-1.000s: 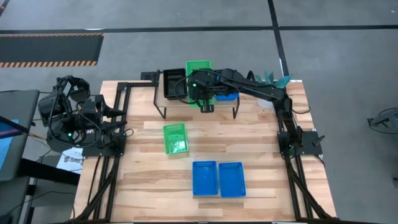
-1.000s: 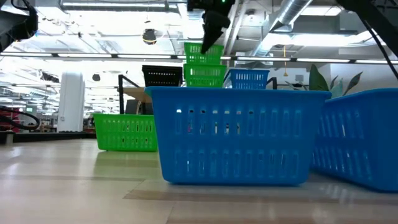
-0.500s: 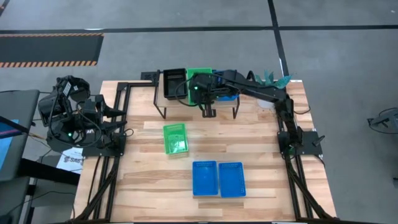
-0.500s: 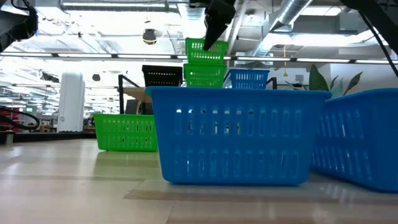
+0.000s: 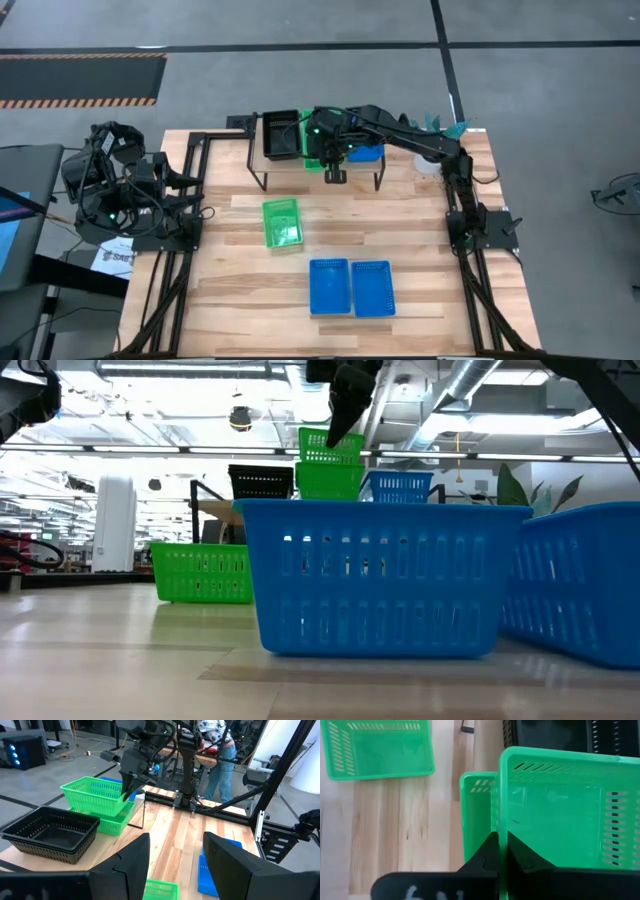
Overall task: Stack baskets on shelf by color
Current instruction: Stack the right green bin on the green bin on the shelf
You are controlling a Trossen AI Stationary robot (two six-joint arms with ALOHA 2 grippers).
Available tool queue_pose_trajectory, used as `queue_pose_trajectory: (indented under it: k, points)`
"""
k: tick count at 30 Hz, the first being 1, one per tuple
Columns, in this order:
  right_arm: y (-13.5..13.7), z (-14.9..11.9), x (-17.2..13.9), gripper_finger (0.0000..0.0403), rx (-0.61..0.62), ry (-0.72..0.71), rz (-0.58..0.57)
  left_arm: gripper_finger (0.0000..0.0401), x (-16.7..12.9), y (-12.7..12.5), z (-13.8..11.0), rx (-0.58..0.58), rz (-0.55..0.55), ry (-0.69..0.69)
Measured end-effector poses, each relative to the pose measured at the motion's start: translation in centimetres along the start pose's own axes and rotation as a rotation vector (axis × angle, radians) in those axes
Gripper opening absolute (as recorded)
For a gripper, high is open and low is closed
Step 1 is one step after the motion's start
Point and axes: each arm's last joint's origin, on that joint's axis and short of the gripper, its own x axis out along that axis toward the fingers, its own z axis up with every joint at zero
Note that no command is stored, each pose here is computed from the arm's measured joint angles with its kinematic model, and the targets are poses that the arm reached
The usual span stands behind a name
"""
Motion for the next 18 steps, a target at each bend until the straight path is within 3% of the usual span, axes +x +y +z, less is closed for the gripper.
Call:
queue_pose_trajectory:
  k: [18]
  points:
    - [-0.04, -0.03, 0.02, 0.0041, 0.003, -0.015, 0.045, 0.0174, 0.00, 0.03, -0.02, 0.004, 0.000, 0.002]
